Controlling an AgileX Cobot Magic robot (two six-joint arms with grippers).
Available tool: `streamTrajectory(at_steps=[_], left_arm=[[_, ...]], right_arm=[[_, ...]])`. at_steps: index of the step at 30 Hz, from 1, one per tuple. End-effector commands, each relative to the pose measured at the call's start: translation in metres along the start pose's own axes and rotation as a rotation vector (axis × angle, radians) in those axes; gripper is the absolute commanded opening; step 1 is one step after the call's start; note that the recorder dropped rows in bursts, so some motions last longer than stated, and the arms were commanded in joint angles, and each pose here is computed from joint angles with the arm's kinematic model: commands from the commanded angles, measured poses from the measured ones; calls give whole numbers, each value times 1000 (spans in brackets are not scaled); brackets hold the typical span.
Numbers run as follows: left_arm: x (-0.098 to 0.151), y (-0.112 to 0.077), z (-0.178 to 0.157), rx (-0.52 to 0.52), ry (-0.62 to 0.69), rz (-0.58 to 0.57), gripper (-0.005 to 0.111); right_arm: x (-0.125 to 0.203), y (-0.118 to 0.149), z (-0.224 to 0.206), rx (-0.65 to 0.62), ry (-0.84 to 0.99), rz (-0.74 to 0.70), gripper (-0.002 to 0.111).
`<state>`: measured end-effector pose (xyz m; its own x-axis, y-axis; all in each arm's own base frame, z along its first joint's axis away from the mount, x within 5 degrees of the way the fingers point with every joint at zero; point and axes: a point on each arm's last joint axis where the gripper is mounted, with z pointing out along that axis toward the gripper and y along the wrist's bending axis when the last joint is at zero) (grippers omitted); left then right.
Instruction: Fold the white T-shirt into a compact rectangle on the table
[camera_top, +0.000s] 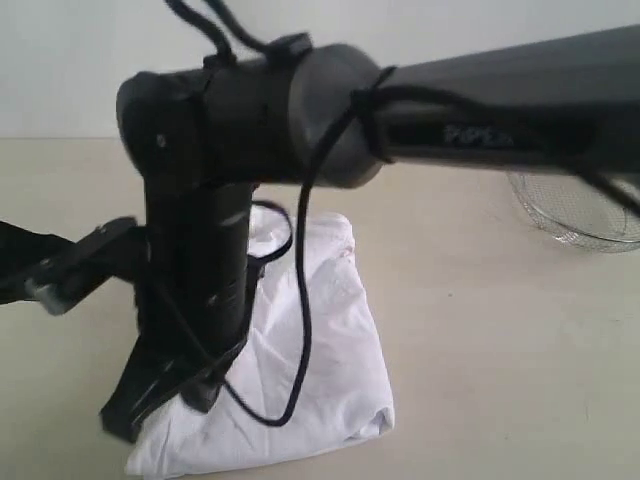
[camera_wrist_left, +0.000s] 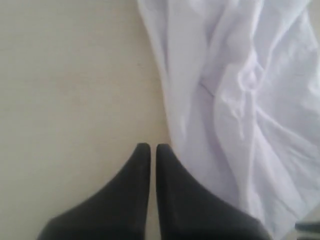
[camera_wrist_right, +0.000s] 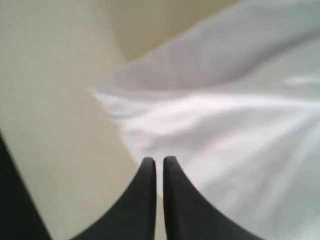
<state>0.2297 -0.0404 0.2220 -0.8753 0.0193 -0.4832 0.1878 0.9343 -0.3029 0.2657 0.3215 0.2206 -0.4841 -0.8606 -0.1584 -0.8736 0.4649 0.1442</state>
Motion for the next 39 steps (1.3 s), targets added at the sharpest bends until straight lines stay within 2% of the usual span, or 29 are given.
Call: streamTrajectory(at_steps=[1,3,5,8,13,19,24,27,32,34,39], left_arm=[[-3,-22,14,158,-37,55,5],[-7,-25,23,198,-58,67,5],[-9,-24,35,234,-52,67,5],[-11,-22,58,289,-4,67,5],[-23,-25,89,463,60,42,5],[-45,-13,124,455,103,-54,5],[-43,-11,130,472,173,14,6],[-39,-10,130,464,205,62,17],[-38,-9,131,449,212,80,51],[-39,-6,132,415,208,65,61],[-40,-2,134,365,204,52,64]], right_arm=[[24,-42,-57,361,-9,163,0],[34,-58,-78,433,-29,211,0],[47,-73,-95,442,-57,271,0],[73,-91,-104,408,-72,356,0],[119,-115,-88,322,-116,454,0],[145,-106,-64,146,-163,482,0],[148,-103,-57,129,-181,489,0],[148,-103,-57,126,-182,486,0],[148,-102,-57,121,-183,488,0],[148,-102,-57,120,-183,489,0],[148,-102,-57,117,-183,491,0]])
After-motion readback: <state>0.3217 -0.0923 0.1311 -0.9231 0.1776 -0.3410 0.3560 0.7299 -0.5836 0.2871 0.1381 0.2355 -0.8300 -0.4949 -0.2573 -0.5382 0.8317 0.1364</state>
